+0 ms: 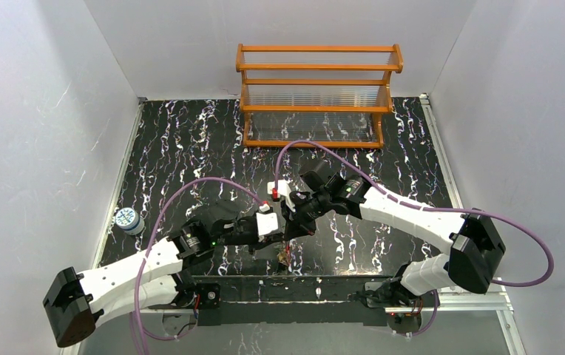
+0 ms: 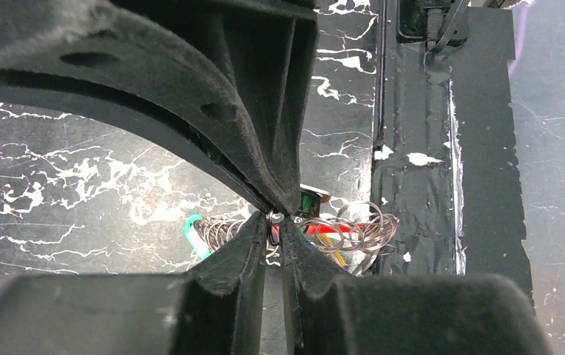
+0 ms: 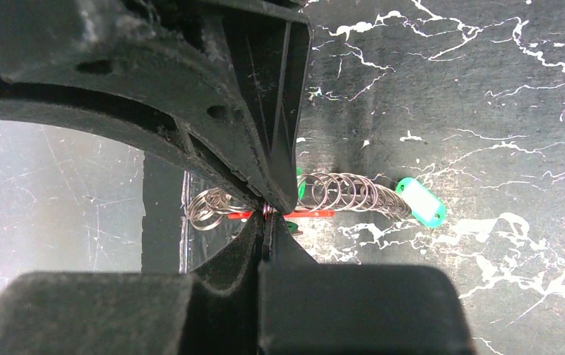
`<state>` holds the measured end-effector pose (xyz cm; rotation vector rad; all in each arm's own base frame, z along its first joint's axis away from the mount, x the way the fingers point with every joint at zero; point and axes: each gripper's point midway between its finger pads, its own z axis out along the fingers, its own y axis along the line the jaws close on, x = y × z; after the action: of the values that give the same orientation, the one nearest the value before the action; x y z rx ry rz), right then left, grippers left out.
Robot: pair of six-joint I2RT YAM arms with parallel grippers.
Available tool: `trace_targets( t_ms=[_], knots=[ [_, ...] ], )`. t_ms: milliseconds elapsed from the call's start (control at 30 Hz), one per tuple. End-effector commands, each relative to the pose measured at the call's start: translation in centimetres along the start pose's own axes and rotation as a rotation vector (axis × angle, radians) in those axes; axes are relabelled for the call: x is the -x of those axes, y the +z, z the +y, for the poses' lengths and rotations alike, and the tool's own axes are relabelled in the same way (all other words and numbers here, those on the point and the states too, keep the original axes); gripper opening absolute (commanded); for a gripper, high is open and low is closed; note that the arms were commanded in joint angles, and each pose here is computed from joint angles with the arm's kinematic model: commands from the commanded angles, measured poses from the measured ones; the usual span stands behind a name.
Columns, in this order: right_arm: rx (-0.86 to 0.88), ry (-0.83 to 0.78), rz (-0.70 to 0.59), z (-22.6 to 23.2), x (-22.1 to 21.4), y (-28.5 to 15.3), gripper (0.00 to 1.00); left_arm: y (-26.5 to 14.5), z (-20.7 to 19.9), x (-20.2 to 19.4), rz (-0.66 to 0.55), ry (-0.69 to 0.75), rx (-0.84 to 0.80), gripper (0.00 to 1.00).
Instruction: Put the keys on the keyring
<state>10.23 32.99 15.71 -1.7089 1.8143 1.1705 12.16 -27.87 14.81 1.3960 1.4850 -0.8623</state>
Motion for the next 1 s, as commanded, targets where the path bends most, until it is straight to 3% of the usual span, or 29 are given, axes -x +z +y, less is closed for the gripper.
trace_targets(
  t_ms=[0, 133, 300, 400, 467, 667, 867, 967],
  knots=[
    [0.008, -0.056, -0.083, 0.5, 3.0, -0.7, 0.01, 0.4, -0.3, 0.3, -0.023, -0.001, -0.018, 0.08],
    [-0.003, -0.06, -0.087, 0.4, 3.1, -0.8, 0.01, 0.3, -0.2, -0.4, 0.011, -0.002, -0.016, 0.0],
    [-0.032, -0.068, -0.097, 0.0, 3.4, -1.0, 0.02, 0.0, -0.1, -0.7, 0.035, -0.006, -0.004, 0.0],
    [-0.071, -0.086, -0.149, -0.2, 4.4, -1.5, 0.33, -0.3, 0.4, -0.8, 0.035, -0.016, 0.039, 0.0],
    [-0.108, -0.102, -0.203, -0.3, 5.3, -2.1, 0.47, -0.7, 0.9, -0.5, 0.019, -0.024, 0.076, 0.0],
    [-0.208, -0.12, -0.362, -0.3, 7.1, -4.1, 0.71, -2.3, 1.9, 1.7, -0.142, -0.027, 0.193, 0.0],
    [-0.175, -0.095, -0.426, 0.4, 7.6, -4.8, 0.72, -4.2, 1.8, 4.3, -0.395, -0.001, 0.252, 0.0],
    [-0.134, -0.091, -0.447, 0.8, 8.0, -5.0, 0.62, -5.2, 1.6, 5.5, -0.508, 0.014, 0.268, 0.0]
  ],
)
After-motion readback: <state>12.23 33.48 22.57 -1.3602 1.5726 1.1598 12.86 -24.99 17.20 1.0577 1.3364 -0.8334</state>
